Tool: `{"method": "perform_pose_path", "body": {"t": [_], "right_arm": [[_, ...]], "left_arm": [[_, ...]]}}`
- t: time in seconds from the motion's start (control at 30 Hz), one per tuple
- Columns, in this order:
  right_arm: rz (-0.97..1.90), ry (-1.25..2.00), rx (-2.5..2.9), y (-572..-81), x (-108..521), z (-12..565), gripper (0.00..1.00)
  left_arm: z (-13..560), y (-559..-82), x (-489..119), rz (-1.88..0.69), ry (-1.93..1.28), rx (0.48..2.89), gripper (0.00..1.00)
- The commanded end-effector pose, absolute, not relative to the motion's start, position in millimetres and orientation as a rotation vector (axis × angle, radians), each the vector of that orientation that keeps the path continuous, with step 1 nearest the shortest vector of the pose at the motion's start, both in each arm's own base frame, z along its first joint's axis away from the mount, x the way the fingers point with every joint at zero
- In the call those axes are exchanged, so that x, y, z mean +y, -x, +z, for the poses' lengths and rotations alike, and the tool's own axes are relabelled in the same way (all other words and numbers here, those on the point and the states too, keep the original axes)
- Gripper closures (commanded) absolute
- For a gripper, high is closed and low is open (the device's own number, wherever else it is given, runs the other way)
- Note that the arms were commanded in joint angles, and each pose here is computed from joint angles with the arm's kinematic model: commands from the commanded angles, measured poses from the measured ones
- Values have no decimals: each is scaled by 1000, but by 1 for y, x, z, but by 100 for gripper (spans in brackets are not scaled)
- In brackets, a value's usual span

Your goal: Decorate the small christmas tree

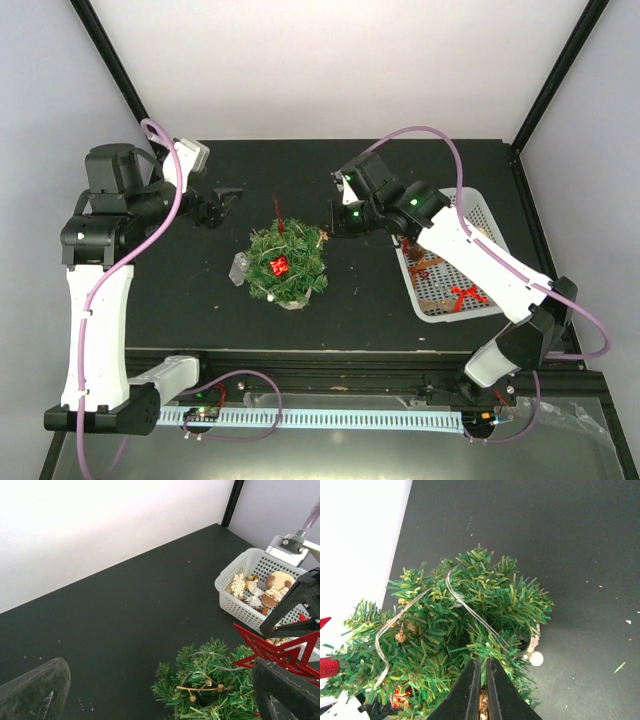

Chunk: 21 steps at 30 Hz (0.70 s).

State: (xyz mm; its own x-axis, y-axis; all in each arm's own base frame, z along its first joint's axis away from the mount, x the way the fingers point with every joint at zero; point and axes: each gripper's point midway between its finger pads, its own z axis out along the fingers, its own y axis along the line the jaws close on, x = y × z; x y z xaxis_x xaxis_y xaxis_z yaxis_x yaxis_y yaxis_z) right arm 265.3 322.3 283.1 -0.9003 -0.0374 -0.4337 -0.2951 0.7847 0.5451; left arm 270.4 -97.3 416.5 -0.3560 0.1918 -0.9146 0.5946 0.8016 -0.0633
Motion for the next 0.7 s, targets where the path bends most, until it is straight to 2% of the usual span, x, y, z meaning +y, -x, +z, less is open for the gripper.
{"method": "perform_pose_path", "body": {"t": [0.0, 0.67], "right_arm": [[897, 299, 2521, -269, 335, 294, 93], [904, 380, 2572, -251, 363, 277, 93]], "left_arm": [[419, -268, -93, -461, -558, 1923, 1], [414, -266, -93, -470, -553, 1931, 1]]}}
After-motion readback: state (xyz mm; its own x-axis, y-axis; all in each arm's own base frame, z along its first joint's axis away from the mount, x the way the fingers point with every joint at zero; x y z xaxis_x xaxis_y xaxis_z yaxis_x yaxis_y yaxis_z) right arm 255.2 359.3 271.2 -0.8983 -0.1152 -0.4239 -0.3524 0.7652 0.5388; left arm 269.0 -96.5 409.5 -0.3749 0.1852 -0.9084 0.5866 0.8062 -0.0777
